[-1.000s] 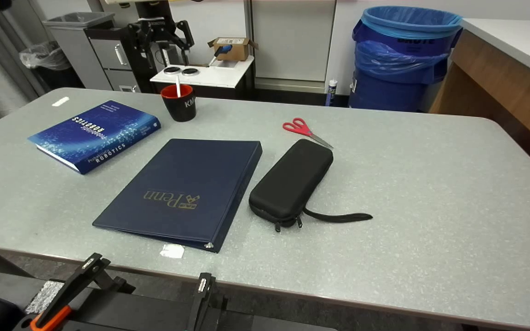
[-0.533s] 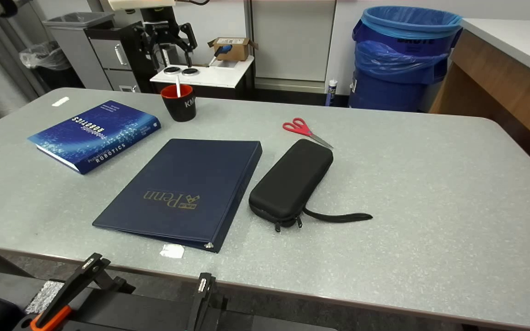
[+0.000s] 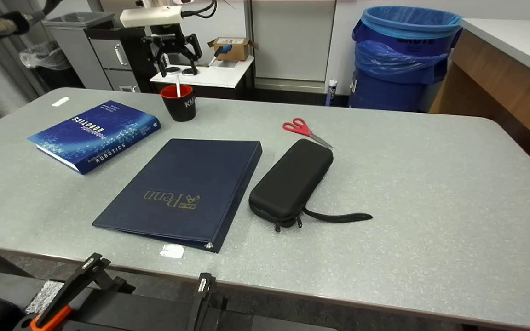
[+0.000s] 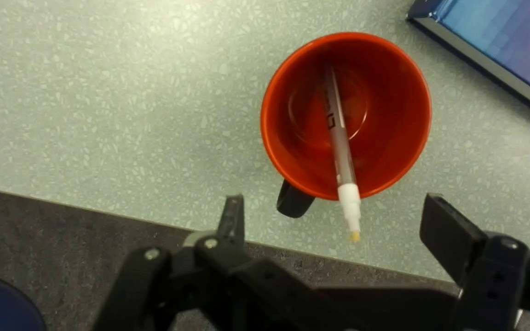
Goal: Remove the pen from the cup and put it on the table
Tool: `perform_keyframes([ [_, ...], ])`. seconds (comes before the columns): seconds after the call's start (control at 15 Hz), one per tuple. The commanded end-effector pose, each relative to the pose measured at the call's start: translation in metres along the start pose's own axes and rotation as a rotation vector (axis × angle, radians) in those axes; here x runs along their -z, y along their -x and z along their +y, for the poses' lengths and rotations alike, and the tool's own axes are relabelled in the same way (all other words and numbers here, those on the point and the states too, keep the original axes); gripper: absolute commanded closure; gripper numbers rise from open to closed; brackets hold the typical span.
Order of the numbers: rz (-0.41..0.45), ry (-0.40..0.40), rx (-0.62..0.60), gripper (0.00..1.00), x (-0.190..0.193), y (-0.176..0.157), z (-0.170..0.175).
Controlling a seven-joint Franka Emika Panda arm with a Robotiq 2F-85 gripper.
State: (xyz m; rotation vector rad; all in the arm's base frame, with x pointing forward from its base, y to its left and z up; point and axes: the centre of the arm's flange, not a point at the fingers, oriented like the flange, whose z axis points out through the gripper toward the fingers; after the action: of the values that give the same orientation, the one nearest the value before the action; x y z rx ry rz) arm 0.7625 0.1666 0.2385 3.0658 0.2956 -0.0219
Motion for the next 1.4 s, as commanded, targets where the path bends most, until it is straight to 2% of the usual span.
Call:
perform_keyframes([
  [0.0,0.023,0.007,0.004,0.0,-0.004,-0.023,-0.008],
  [0.13,0.016,0.0,0.012,0.0,-0.007,-0.025,-0.012],
  [0.2,0.011,-0.006,0.018,0.25,-0.008,-0.024,-0.014],
  [0.33,0.014,-0.006,0.02,0.34,-0.008,-0.023,-0.019],
  [0.53,0.021,-0.009,0.025,0.6,-0.008,-0.024,-0.021],
  [0.87,0.032,-0.013,0.023,0.98,-0.003,-0.025,-0.02],
  [1.0,0.032,-0.016,0.02,1.0,-0.002,-0.025,-0.018],
  [1.13,0.036,-0.015,0.015,0.98,0.002,-0.023,-0.016],
  [1.33,0.032,-0.005,0.008,0.98,0.029,-0.009,-0.013],
])
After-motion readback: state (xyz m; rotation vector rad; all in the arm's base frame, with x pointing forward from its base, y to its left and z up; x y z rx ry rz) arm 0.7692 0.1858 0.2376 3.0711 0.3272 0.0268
